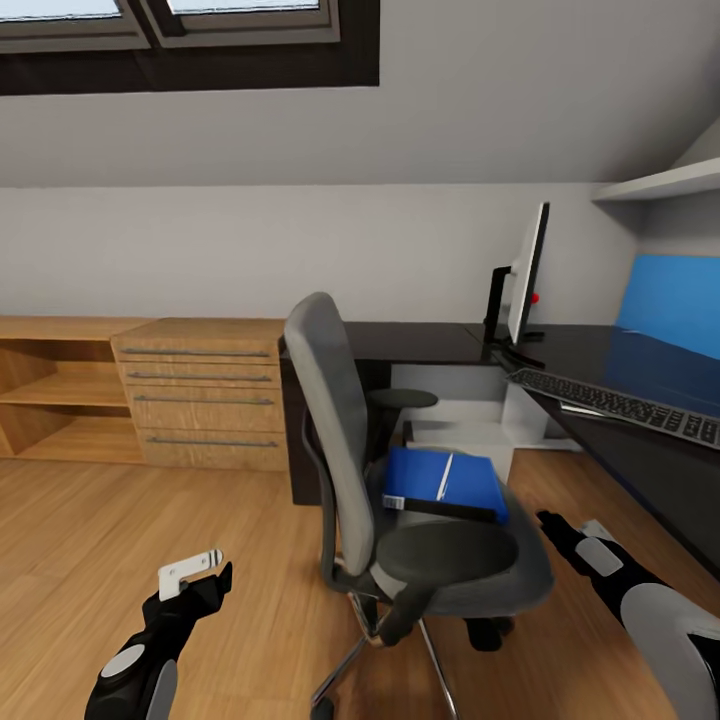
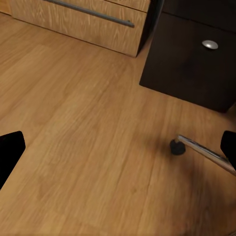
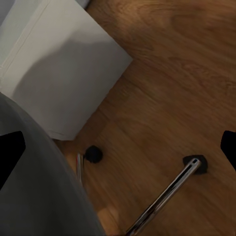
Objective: In the bedroom, organize the workspace by keeping the computer under the desk, ensuring the monitor is on the desk, placing the keyboard on the desk next to the monitor, placing the mouse on the desk next to the keyboard, moving the folder from the swivel chair onto the desk next to the mouse, stacking the notebook on top of the folder with the pen on top of the notebook, and positioning the swivel chair next to the desk.
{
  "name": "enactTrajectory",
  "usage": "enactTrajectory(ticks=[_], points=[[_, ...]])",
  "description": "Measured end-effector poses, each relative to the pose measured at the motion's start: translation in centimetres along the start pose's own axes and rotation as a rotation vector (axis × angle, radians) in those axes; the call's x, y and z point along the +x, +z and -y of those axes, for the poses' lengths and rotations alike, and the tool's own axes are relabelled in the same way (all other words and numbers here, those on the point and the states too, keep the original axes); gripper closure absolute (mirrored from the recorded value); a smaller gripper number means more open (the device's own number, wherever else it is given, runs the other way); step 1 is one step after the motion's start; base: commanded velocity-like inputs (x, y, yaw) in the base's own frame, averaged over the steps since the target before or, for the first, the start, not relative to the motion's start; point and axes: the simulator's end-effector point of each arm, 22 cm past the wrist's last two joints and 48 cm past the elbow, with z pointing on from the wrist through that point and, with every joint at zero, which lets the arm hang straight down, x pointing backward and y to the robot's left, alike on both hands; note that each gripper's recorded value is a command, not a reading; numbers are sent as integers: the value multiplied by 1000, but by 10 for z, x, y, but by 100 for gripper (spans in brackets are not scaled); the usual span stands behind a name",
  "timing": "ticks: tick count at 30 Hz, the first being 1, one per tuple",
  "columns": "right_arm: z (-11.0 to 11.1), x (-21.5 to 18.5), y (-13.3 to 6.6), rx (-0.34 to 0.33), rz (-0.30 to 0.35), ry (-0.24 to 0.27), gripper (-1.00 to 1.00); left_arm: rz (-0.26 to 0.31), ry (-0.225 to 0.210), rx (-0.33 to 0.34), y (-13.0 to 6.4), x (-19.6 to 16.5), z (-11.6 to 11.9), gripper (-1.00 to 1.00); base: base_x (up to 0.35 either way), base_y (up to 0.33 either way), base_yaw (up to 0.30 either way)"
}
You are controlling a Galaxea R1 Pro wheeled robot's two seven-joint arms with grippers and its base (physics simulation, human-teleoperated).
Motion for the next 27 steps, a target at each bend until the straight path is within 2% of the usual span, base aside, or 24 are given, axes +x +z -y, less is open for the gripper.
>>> enactTrajectory(ticks=[12,20,27], points=[[1,0,0,2,0,2,-100,-3,2,-1,0,1,0,-100,124,0,0],[1,1,0,3,-2,3,-100,-3,-1,-4,1,1,-2,-100,26,0,8],[3,-1,0,6,1,6,-100,-1,-2,-6,0,0,-3,-100,1,0,196]])
